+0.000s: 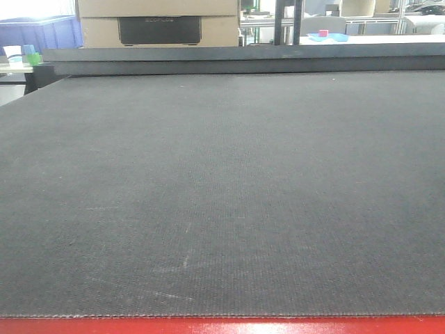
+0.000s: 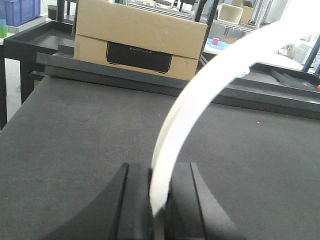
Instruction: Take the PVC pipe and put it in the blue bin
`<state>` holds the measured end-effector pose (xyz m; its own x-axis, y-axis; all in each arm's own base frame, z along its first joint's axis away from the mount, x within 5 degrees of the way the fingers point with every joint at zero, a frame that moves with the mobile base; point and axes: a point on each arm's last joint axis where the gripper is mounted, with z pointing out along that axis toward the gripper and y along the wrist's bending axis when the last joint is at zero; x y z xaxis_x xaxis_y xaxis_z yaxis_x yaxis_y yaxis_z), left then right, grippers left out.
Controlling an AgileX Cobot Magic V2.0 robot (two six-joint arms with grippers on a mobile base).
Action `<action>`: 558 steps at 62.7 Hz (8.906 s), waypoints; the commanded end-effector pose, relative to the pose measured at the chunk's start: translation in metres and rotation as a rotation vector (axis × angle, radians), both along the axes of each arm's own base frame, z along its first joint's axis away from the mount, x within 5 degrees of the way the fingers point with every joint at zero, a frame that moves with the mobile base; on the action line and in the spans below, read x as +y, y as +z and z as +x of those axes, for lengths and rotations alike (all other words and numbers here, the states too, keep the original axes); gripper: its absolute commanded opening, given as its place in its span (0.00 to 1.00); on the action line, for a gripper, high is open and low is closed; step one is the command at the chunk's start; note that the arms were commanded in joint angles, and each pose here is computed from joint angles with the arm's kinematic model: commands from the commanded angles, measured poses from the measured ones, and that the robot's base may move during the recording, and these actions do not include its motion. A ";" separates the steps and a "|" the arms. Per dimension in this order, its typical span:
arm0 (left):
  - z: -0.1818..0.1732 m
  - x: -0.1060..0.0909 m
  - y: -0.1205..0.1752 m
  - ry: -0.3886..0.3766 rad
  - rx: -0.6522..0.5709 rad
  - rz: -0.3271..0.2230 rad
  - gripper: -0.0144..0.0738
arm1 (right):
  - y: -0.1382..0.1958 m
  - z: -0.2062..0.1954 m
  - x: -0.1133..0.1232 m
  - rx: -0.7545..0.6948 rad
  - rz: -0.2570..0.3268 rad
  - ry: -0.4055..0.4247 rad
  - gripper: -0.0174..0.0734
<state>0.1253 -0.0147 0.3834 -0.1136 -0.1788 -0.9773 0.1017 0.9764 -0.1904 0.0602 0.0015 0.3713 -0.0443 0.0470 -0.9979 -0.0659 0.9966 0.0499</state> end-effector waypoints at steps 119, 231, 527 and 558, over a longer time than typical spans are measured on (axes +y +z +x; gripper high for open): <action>-0.001 0.000 0.003 0.003 -0.032 -0.001 0.04 | 0.002 -0.001 0.000 -0.028 -0.021 -0.002 0.01; -0.001 0.000 0.003 0.003 -0.034 -0.002 0.04 | 0.002 -0.001 0.000 -0.028 -0.019 -0.001 0.01; -0.001 0.001 0.005 0.005 -0.054 -0.004 0.04 | 0.002 -0.001 0.000 -0.028 -0.019 -0.001 0.01; -0.001 0.001 0.005 0.005 -0.054 -0.004 0.04 | 0.002 -0.001 0.000 -0.028 -0.019 -0.001 0.01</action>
